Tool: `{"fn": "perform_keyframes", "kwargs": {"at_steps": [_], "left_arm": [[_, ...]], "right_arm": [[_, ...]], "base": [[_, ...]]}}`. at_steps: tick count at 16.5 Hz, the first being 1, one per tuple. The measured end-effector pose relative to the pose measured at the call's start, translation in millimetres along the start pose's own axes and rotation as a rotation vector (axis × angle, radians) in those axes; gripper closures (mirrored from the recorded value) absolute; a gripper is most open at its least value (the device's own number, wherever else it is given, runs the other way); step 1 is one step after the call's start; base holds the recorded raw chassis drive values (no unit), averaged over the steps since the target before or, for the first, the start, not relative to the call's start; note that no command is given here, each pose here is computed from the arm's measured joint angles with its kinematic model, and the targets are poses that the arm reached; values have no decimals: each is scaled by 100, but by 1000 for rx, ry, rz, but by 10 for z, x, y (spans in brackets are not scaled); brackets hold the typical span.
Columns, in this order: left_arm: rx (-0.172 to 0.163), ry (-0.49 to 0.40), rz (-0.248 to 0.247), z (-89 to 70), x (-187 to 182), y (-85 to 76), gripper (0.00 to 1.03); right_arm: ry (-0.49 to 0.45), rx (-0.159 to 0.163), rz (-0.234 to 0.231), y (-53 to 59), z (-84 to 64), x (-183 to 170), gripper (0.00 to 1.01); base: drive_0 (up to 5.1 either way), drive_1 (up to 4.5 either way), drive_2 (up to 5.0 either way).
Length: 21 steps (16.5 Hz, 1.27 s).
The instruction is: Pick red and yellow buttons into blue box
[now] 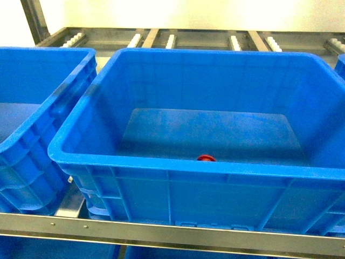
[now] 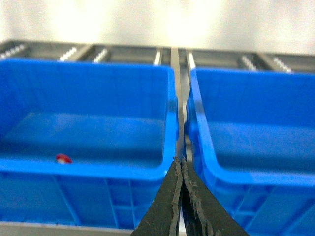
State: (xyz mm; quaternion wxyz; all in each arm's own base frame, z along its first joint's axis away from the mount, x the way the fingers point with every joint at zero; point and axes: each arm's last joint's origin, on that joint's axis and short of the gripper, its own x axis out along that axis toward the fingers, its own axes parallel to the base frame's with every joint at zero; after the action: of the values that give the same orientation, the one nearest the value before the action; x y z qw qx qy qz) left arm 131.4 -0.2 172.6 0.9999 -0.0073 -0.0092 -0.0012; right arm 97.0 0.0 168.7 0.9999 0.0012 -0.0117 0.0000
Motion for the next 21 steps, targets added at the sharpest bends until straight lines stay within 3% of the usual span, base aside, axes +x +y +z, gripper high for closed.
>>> {"fn": "perform_keyframes", "kwargs": {"at_steps": [17,18,21], "left_arm": [[0,2,0,-12,-239,0,101],[0,52,1,-69,-297,1,101],[1,23,2,-52,-340,1,101]], "right_arm": [[19,0,0,0,-18,2,99],[19,0,0,0,-18,2,99],[19,0,1,0,-19,2,99]], "base": [[0,0,0],[0,0,0],[0,0,0]]}}
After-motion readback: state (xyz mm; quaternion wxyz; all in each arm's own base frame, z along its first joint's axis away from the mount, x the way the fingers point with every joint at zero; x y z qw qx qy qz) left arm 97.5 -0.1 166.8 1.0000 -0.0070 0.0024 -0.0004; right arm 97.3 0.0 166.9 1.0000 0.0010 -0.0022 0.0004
